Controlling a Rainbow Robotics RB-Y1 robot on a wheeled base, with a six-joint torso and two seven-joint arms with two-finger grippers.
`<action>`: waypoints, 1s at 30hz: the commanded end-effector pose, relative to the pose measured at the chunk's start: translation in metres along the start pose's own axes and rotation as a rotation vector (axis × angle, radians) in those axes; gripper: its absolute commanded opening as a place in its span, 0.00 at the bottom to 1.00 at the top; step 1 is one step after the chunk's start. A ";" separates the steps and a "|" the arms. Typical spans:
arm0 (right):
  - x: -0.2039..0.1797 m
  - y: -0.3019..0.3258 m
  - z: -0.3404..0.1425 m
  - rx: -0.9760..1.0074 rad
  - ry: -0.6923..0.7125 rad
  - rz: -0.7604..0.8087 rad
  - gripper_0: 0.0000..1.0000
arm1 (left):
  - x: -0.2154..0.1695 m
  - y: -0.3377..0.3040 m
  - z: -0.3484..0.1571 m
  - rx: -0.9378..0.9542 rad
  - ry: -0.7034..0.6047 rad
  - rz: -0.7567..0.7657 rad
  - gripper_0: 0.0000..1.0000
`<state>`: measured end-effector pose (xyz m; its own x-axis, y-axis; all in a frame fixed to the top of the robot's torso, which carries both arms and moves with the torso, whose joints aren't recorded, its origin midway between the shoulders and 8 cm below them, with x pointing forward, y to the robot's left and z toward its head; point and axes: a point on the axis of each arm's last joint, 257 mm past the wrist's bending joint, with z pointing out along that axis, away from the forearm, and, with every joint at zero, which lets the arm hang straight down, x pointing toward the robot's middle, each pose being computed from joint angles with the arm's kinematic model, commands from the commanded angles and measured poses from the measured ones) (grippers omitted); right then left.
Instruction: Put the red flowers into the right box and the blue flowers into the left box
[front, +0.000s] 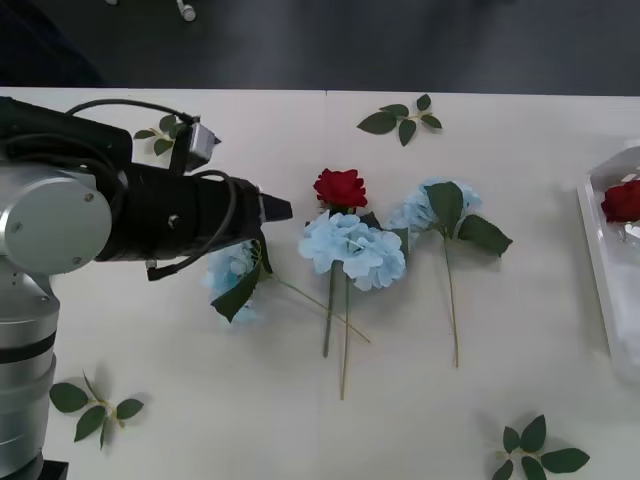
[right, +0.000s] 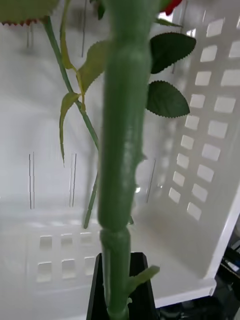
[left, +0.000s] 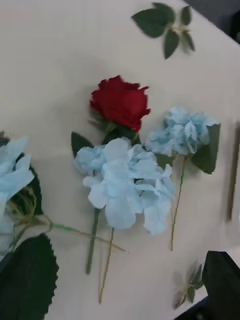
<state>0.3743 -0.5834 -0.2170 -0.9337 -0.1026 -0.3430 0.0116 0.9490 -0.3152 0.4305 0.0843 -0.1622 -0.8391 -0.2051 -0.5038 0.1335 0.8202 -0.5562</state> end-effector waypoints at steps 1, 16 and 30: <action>-0.003 -0.008 -0.003 0.041 -0.009 0.043 0.00 | -0.005 -0.010 -0.010 -0.054 -0.005 -0.076 1.00; 0.011 -0.019 0.004 0.123 0.038 0.000 0.48 | 0.024 -0.005 0.007 -0.208 0.004 -0.461 1.00; 0.015 -0.017 0.001 0.122 0.055 0.001 0.52 | 0.061 0.009 0.032 -0.407 -0.032 -0.696 1.00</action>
<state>0.3571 -0.5997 -0.2304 -0.9606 -0.0901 -0.2630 0.0268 0.9117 -0.4100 0.3966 0.0750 -0.2199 -0.6793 -0.7121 -0.1777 -0.5827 0.6705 -0.4592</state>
